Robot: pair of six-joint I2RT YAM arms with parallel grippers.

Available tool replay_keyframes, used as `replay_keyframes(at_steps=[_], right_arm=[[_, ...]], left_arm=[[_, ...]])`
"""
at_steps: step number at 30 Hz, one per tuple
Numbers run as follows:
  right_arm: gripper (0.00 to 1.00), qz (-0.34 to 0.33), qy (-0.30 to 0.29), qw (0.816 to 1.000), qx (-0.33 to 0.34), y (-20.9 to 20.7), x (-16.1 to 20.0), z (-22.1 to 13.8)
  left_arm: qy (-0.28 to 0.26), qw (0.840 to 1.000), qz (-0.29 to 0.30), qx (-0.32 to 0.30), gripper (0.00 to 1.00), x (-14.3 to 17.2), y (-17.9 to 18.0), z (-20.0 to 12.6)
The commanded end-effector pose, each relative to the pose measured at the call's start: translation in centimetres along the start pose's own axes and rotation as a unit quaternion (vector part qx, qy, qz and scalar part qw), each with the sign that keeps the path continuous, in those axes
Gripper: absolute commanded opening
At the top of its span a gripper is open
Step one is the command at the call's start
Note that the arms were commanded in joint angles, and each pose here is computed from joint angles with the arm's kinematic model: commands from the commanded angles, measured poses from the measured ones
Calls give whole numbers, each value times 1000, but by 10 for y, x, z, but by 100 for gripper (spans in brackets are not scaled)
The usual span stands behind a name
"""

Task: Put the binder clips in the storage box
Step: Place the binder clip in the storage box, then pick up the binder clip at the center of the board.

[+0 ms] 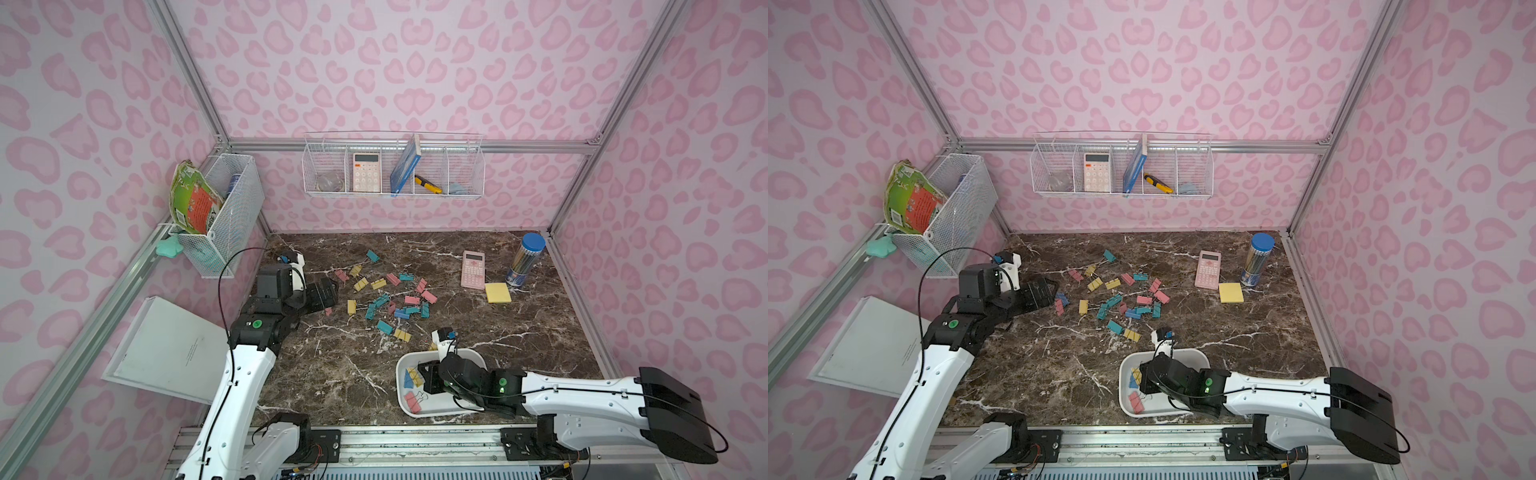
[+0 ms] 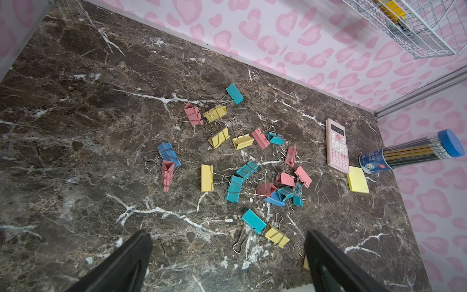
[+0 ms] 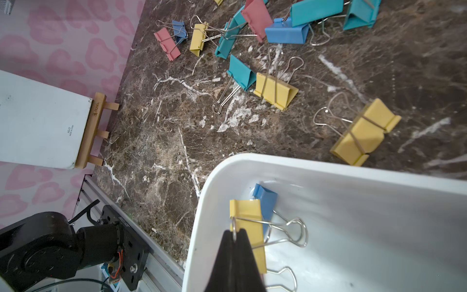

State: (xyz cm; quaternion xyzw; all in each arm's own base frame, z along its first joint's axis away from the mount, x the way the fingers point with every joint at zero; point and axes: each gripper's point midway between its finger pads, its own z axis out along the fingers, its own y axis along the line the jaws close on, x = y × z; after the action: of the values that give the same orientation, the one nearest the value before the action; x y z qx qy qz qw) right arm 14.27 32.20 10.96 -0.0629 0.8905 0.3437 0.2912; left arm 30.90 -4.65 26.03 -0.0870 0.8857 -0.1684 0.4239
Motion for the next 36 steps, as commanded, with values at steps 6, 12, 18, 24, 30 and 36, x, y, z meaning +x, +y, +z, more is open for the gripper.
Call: replay_keyframes(at_steps=[6, 12, 18, 24, 30, 36], right_arm=[[12, -8, 17, 999, 35, 7, 7, 28], [44, -31, -7, 998, 57, 18, -13, 11], [60, -51, -78, 995, 42, 21, -70, -17], [79, -21, -138, 990, 2, 0, -137, -39], [78, -13, -160, 987, -6, -18, -166, -40], [78, -25, -127, 992, -13, -24, -163, -25]], left_arm=[[10, 1000, -7, 18, 99, 2, -6, 4], [5, 1000, -5, 12, 99, 0, -5, 1], [0, 1000, -3, 11, 99, -1, -5, -1], [0, 1000, -1, 18, 99, 0, -7, -2], [8, 1000, -4, 21, 99, 2, -8, 3], [7, 999, -1, 38, 99, 2, -14, 1]])
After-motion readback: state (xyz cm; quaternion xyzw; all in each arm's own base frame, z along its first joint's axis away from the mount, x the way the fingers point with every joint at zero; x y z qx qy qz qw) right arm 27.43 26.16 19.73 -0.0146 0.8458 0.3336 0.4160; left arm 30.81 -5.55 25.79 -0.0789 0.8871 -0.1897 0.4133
